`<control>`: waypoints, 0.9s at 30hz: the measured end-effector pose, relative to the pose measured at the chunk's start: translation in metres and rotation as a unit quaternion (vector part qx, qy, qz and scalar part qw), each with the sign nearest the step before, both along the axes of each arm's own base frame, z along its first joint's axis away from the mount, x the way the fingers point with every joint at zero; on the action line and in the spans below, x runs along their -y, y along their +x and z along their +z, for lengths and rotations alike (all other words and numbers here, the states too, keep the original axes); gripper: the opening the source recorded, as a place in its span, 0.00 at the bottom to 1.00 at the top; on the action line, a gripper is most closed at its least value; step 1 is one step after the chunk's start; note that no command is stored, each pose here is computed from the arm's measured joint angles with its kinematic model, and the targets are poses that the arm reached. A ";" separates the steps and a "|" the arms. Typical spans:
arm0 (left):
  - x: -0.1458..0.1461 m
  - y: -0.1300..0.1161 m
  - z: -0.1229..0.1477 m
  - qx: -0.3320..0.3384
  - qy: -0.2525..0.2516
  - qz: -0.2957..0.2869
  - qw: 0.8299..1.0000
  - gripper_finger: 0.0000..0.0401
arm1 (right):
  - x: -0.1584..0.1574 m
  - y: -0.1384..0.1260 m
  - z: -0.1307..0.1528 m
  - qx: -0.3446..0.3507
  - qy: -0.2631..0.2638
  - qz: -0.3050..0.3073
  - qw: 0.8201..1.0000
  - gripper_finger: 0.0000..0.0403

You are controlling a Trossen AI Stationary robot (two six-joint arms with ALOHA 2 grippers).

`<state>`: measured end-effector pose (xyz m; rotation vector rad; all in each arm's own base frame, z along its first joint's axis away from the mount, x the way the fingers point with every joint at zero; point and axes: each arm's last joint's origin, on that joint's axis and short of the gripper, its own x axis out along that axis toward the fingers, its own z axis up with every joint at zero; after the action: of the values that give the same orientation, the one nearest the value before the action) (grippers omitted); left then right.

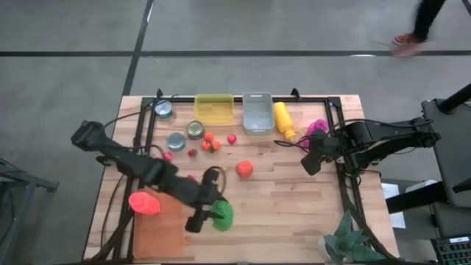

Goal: Pick & Place Food Item
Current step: Put the green tumbler into the orange bin

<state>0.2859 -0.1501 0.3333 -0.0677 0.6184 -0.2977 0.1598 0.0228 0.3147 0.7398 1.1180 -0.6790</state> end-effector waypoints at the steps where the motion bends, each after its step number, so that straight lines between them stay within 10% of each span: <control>1: 0.003 -0.007 0.003 0.000 0.001 0.007 1.000 0.52 | 0.000 0.000 0.000 0.000 0.000 0.000 1.000 0.75; 14: 0.038 -0.070 0.010 -0.025 0.007 0.101 0.995 0.52 | 0.000 0.000 0.000 0.001 0.000 0.000 1.000 0.75; 27: 0.043 -0.083 0.011 -0.022 0.012 0.115 0.993 0.52 | 0.000 0.001 0.000 0.003 0.000 0.000 1.000 0.75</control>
<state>0.2034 -0.1927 0.3441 -0.1227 0.6506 -0.0654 0.1603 0.0228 0.3148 0.7420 1.1131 -0.6766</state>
